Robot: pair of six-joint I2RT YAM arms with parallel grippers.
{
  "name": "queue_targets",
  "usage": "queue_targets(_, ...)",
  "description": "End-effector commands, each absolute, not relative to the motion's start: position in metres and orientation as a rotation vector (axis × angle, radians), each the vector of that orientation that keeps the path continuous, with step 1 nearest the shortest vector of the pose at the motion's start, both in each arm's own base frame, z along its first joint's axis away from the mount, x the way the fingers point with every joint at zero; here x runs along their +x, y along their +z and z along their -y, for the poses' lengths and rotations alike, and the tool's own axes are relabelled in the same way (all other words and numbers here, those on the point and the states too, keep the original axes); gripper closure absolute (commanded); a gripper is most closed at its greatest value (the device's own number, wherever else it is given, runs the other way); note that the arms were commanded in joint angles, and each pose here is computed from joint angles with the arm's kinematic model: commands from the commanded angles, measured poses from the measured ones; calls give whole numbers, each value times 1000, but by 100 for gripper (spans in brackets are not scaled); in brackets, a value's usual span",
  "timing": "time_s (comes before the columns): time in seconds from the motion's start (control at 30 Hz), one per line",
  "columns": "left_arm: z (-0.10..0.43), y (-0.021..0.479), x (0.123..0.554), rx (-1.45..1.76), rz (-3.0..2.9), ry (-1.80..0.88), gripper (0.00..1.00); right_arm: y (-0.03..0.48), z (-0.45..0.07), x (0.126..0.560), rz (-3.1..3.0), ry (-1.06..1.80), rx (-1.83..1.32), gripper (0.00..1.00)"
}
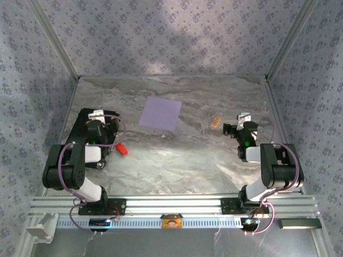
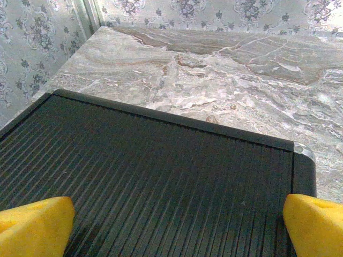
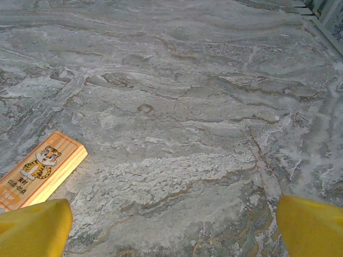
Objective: Fold a paper plane with a square sheet of paper (pick it up from the middle)
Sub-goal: Move the square sheet of paper to the center of the table.
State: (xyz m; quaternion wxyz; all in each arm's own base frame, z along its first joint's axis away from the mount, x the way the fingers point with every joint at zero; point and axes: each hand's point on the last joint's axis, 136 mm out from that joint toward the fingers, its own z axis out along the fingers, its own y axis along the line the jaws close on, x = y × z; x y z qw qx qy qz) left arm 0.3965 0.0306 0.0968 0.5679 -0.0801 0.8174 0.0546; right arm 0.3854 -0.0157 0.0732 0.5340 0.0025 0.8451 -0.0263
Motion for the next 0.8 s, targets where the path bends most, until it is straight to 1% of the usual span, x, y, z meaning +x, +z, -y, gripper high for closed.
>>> queue_targets(0.0,-32,91,394,-179,-1936,142,0,82,15,391,-1991,-54,6,1)
queue_targets(0.77,-31,91,394,-178,-1935,141,0,81,17,391,-1993,-39,14,1)
